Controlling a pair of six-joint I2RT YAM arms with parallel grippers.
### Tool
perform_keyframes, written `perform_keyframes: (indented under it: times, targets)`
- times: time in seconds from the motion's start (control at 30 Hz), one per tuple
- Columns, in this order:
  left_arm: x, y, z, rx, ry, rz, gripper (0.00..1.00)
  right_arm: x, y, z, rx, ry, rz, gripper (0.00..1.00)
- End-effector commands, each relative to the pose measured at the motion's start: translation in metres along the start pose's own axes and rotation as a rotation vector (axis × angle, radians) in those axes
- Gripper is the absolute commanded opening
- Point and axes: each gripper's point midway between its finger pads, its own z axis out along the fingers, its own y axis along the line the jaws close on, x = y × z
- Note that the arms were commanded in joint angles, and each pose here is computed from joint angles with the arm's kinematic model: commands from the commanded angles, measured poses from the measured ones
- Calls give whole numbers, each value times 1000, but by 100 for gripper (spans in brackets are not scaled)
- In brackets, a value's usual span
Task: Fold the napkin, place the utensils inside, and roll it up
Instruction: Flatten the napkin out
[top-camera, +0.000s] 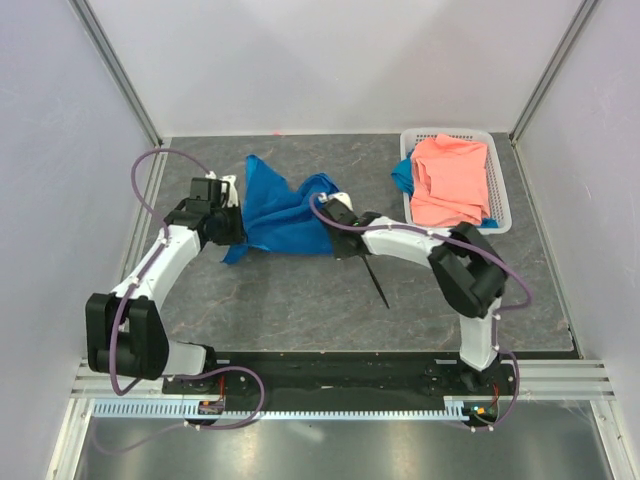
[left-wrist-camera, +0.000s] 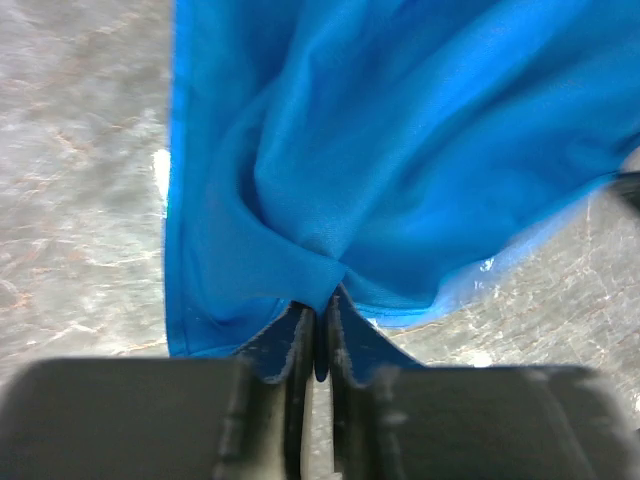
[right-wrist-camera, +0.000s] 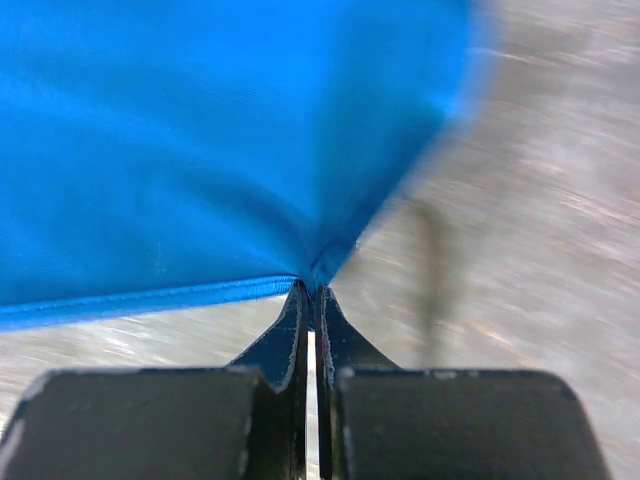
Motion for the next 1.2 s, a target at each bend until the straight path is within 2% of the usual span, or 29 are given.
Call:
perform_keyframes:
  times: [0.0,0.03,0.07,0.13,0.2,0.33,0.4,0.5,0.63,0.77,0.93,1.07,1.17]
  targets:
    - [-3,-25,8,-26,-11,61,26,-1,-42,-28,27,-40,33,0]
    - [2,-26,13,-56,1,75,39,0,-53,-27,36,-37,50,0]
    - [9,-36,15,-43,18,86,47,13,-61,-25,37,-9,54,0]
    - [15,-39,16,-45,29,16,65,20,-74,-28,36,-1,76,0]
    - [20,-29,7,-100,-8,-53,71,20,-79,-33,22,-6,88,0]
    - [27,-4,-27,-189,-144,-169,99,21,-87,-41,12,-21,92,0]
    - [21,3,-49,-179,-239,-247,100,21,-89,-46,-2,-30,102,0]
    - [34,16,-53,-184,-251,-319,100,22,-90,-52,-34,-44,118,0]
    - [61,29,-36,-209,-162,-381,99,27,-85,-52,-73,-42,121,0]
    - [66,47,-23,-261,-136,-409,95,29,-80,-51,-101,-36,123,0]
    - [64,74,-16,-314,-135,-475,81,27,-74,-51,-134,-39,136,0]
    - [68,81,-6,-319,-94,-503,75,27,-71,-53,-151,-42,140,0]
    - [72,81,5,-305,-64,-509,67,27,-69,-54,-164,-39,139,0]
